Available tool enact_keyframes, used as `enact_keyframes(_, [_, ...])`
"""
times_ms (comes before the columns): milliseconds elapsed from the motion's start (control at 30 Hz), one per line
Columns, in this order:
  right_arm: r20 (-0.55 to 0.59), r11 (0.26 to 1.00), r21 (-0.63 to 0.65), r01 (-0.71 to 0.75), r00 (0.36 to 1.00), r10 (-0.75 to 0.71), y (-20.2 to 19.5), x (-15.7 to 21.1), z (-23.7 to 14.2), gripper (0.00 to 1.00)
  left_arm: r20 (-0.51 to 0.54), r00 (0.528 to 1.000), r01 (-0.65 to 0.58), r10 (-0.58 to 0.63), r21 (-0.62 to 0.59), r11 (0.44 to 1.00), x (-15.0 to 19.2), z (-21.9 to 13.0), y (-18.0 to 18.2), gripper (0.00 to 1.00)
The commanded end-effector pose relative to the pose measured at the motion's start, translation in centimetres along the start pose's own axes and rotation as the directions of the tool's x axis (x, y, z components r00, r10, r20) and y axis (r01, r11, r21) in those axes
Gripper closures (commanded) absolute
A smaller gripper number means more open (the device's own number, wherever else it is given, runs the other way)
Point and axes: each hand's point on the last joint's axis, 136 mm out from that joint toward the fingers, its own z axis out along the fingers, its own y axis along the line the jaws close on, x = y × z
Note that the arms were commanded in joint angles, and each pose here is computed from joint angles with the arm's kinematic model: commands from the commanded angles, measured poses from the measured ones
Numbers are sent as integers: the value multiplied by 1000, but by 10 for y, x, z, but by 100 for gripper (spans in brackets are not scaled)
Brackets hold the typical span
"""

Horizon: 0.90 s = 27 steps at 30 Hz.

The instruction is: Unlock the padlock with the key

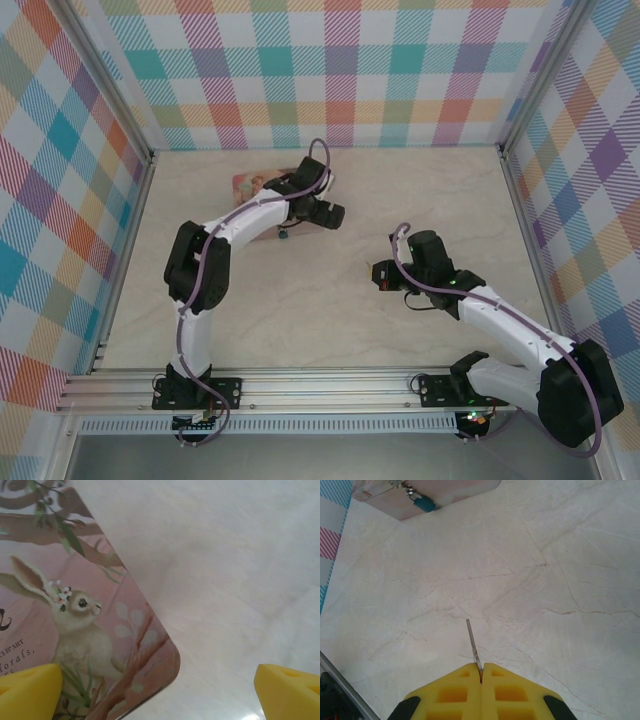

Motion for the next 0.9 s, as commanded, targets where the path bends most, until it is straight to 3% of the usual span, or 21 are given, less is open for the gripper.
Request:
enact_keyframes(0, [16,1000,24,1,1000,-2,-4,-6,-11,96,-53,999,14,-10,75,997,29,-13,-30,2])
enact_keyframes(500, [41,982,106,-155,988,152,-43,-7,-33,95,-87,996,-14,31,188,982,100,-54,-95,3])
enact_keyframes(867, [60,972,137,-192,981,185,-50,-13,-42,95,-67,996,-29,53,312,950,99,-50,-153,4])
